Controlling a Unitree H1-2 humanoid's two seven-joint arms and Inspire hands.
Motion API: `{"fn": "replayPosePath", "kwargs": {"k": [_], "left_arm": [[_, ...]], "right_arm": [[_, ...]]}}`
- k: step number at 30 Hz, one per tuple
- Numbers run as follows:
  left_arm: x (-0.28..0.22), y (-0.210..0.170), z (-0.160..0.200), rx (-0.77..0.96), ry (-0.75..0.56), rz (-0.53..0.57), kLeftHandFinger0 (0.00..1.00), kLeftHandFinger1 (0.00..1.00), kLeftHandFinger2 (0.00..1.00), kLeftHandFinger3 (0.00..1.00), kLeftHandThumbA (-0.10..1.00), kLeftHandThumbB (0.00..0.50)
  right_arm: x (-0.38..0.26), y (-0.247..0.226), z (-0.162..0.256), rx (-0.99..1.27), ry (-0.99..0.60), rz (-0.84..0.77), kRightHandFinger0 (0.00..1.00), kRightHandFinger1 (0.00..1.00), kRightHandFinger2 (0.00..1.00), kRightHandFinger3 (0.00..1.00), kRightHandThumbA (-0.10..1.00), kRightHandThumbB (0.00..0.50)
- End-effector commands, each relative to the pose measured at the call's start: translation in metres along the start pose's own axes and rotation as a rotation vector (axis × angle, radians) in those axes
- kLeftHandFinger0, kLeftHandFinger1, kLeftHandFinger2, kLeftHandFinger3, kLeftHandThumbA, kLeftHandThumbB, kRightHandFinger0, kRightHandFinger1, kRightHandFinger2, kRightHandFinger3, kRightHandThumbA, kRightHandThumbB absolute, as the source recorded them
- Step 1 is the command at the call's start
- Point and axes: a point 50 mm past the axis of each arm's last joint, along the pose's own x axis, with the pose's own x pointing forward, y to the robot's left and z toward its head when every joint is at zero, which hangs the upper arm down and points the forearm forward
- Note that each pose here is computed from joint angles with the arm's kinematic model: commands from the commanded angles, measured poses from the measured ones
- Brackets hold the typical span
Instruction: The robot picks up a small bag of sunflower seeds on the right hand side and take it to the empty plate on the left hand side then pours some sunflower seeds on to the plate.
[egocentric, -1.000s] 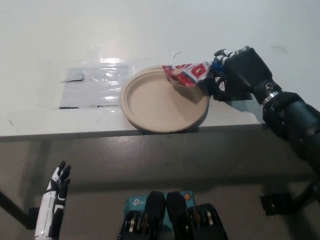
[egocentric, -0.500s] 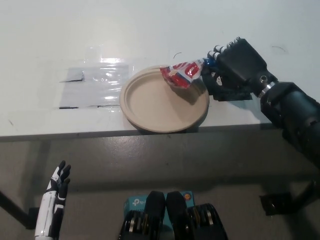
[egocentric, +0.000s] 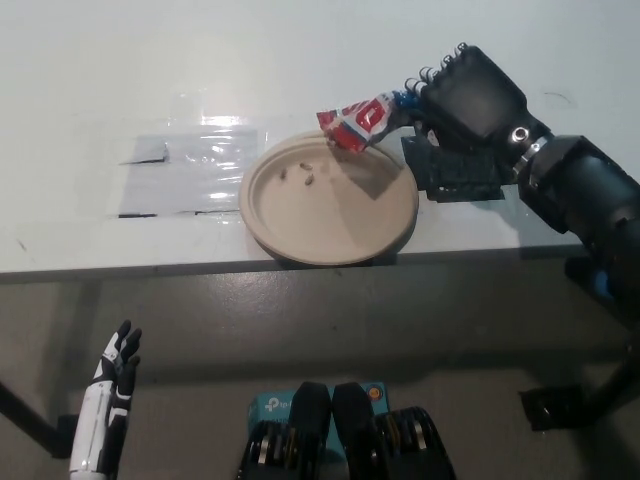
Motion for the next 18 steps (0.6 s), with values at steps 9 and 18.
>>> {"fn": "replayPosePath", "kwargs": {"k": [9,18], "left_arm": [[0.008,0.007,0.013,0.028,-0.079,0.003,1.0,1.0,1.0,1.0,1.0,0.012],[0.013,0.007,0.014,0.022,-0.091,0.001,1.0,1.0,1.0,1.0,1.0,0.014]], "right_arm": [[0.023,-0.044,-0.04,-0.164,-0.032,-0.177,0.0,0.0,0.0,0.14,-0.1,0.275],[0.009,-0.041,-0.043,-0.224,-0.14,-0.228,0.0,0.0,0.0,0.05,-0.1,0.28]]}}
